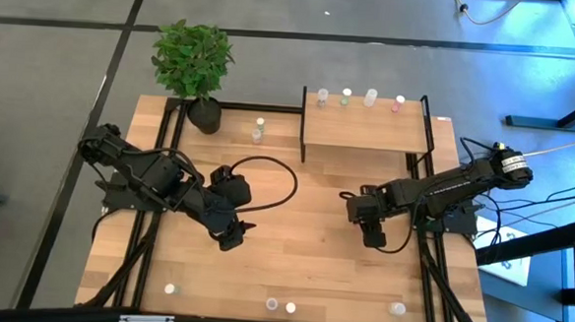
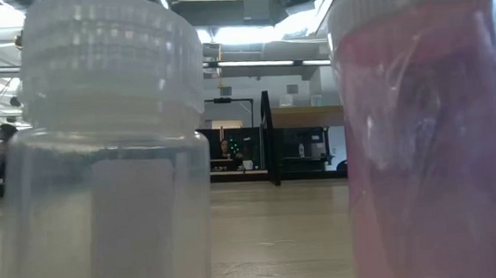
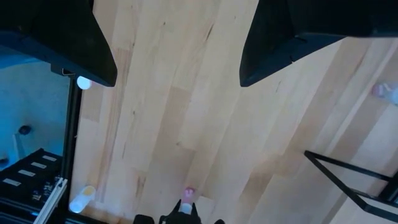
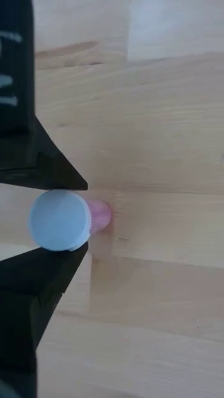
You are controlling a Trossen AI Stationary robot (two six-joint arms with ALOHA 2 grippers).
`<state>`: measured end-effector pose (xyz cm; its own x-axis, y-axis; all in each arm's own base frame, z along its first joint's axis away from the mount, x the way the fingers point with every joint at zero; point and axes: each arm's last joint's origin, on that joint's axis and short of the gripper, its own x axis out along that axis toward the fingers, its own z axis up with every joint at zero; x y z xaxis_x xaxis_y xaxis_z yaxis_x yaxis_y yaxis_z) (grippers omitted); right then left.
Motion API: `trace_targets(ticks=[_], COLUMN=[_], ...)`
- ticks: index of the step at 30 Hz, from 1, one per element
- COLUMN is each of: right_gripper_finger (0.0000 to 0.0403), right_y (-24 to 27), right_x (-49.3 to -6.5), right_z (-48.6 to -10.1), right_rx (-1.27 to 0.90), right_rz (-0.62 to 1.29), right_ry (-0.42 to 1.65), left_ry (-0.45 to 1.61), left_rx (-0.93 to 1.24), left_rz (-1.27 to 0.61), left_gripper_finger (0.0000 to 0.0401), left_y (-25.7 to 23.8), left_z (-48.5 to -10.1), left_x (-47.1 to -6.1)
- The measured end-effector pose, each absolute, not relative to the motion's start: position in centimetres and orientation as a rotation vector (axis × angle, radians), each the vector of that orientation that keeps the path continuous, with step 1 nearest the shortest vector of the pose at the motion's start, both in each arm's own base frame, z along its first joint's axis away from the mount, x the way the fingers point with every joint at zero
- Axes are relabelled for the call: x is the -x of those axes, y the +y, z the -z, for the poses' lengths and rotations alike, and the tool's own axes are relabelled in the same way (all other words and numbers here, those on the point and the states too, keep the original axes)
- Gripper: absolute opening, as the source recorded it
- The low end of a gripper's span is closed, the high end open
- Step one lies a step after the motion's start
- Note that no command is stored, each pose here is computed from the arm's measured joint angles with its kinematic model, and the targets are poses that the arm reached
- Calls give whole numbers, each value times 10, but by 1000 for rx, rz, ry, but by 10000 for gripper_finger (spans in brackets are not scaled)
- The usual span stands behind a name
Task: Pick and place medicine bottles onto shelf by color
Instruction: Put the top pink pill bottle aligned with the other pink bottle on the shelf
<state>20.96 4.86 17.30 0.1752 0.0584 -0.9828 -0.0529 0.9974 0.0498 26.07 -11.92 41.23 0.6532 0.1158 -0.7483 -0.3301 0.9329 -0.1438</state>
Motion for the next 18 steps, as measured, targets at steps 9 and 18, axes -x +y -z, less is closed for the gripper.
trace_targets(ticks=[9,18], right_gripper_finger=[116,115], right_y=[49,50], right_x=[-211,-214], right_z=[-173,-178], right_rx=[-15,-69], right_rz=[-76,-37], right_ry=[1382,1367], left_ry=[828,829], left_rx=[283,283], left_rz=[-249,-248], left_gripper_finger=[334,334], left_y=[-120,-120], left_z=[-412,-412], left_x=[-261,-261])
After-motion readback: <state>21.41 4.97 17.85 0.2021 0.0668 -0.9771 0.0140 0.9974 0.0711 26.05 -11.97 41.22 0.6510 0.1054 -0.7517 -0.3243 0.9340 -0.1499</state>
